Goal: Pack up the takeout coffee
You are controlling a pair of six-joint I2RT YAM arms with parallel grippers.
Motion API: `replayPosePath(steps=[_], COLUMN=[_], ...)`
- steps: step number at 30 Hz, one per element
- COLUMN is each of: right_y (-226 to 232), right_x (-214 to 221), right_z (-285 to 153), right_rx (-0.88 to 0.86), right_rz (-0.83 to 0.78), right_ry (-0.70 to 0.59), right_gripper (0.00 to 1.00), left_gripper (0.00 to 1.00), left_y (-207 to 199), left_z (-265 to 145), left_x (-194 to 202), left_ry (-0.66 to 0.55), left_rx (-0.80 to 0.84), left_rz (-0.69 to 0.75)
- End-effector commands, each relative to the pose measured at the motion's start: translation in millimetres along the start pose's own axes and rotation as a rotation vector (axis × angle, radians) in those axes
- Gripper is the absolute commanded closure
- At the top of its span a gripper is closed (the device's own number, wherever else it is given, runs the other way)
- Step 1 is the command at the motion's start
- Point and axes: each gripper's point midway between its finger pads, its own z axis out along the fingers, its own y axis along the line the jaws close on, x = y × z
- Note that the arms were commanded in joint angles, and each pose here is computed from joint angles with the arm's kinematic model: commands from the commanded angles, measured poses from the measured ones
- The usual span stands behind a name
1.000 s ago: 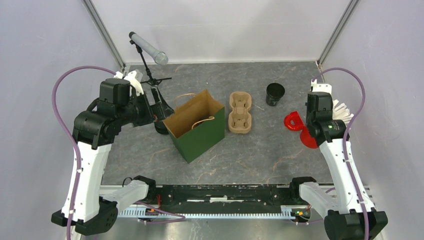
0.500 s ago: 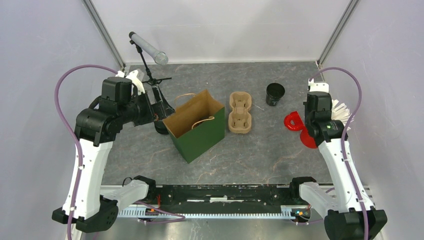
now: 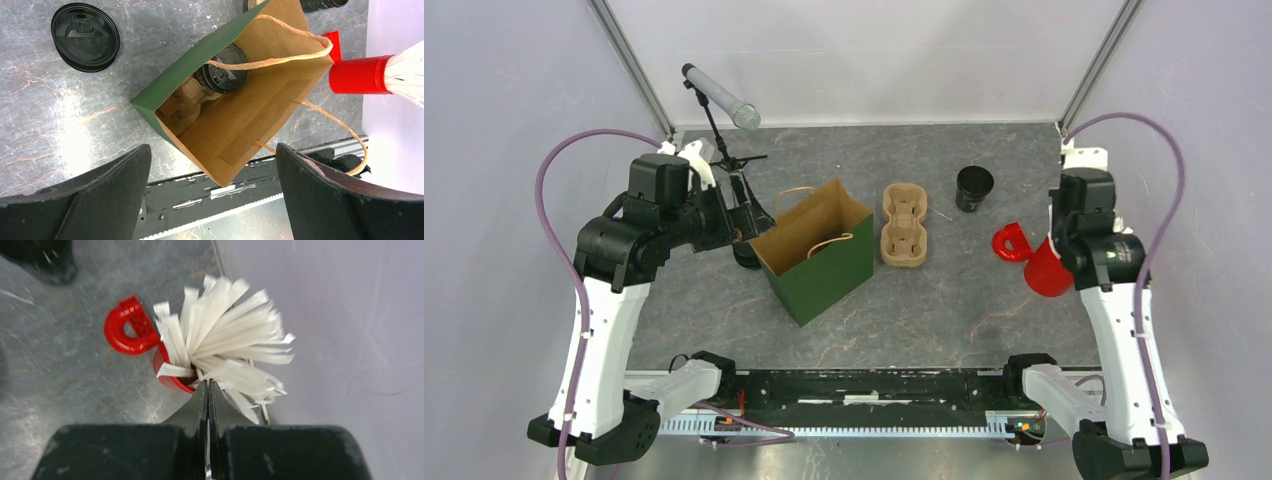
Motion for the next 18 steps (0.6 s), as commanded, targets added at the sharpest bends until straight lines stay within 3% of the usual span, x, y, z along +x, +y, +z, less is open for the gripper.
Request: replayPosePath(steps=[1, 12, 18], right_y=[-22, -73, -80], right_x=[-47, -125, -137], right_z=[-40, -112, -124], right_rx=[-0.029, 0.006, 0.011], right_rz=[0.021, 0.081, 0.131], right_ry=[-0.112, -0.232, -0.310], right_gripper=[1.00, 1.00, 1.00], left_gripper=[0.00, 0.00, 0.00], left_y=[-7, -7, -11], left_z=[-1, -3, -3], left_x=[-3, -11, -12], left_ry=[-0.024, -0.040, -0.041], left_rx=[0.043, 0.029, 0.044], left_rz=[0.031, 0.030, 0.043])
